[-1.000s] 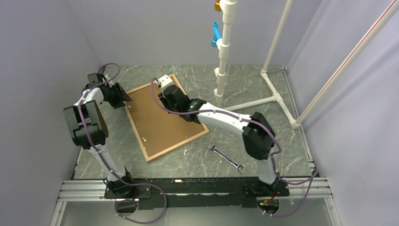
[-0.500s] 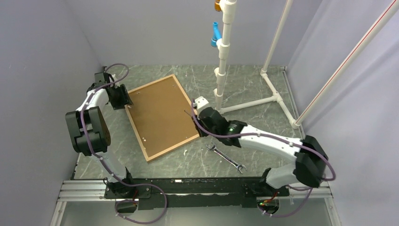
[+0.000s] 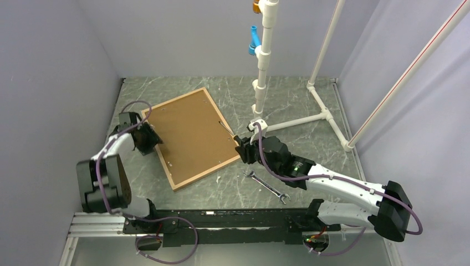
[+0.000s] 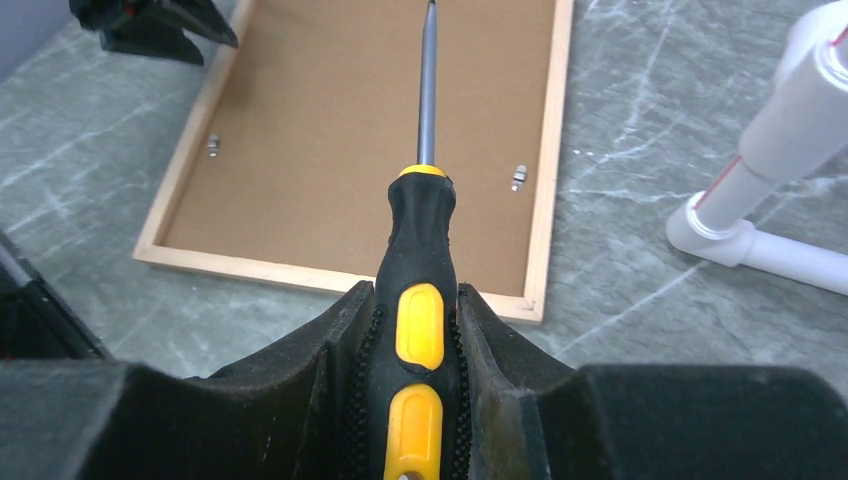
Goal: Take the photo out of the frame
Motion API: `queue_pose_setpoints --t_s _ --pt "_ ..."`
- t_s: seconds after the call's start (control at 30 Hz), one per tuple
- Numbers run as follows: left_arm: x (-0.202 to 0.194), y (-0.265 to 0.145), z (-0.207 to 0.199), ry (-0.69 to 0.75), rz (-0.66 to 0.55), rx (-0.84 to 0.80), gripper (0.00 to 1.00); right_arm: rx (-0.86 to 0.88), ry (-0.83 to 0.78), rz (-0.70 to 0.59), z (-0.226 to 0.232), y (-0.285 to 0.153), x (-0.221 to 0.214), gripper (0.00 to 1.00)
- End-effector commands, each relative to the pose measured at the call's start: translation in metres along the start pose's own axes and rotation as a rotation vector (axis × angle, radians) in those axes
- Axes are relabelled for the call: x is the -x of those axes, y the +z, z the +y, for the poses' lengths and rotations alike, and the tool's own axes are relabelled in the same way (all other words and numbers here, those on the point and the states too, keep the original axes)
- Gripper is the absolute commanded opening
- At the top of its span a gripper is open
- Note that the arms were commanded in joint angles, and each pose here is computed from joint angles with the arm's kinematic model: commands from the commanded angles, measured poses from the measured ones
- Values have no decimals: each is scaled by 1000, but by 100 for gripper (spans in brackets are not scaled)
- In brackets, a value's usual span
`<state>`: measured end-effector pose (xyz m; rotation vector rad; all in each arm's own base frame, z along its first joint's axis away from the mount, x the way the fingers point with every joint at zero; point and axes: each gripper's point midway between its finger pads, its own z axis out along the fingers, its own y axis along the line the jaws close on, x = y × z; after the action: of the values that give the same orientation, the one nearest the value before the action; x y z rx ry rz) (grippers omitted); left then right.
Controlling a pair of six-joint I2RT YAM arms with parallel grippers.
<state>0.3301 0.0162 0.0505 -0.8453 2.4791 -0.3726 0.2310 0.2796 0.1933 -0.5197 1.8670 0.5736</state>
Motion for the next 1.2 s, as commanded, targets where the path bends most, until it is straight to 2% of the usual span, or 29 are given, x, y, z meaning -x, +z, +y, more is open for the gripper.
queue_pose_setpoints --t_s 0.0,0.13,0.27,0.5,0.67,0.83,0.93,1.07,1.17 --pt "6 -22 6 -106 -208 18 60 97 70 -90 21 0 22 0" --pt "-10 -25 14 -126 -223 11 64 145 97 -91 29 -1 20 0" --pt "-19 -15 8 -145 -158 -22 51 181 107 -82 37 0 17 0" --pt "-22 -1 11 -170 -129 -10 50 179 106 -93 35 -4 16 0" --pt "-35 6 19 -189 -57 42 48 188 106 -84 38 -3 15 0" --pt "-47 7 29 -177 5 121 35 206 106 -89 42 -5 15 0" --pt "-57 8 36 -169 33 164 21 203 104 -90 42 -6 16 0" --pt "-76 5 45 -238 61 193 5 209 106 -98 44 -7 18 0" --pt "-86 1 43 -331 20 154 1 215 102 -88 46 -6 15 0"
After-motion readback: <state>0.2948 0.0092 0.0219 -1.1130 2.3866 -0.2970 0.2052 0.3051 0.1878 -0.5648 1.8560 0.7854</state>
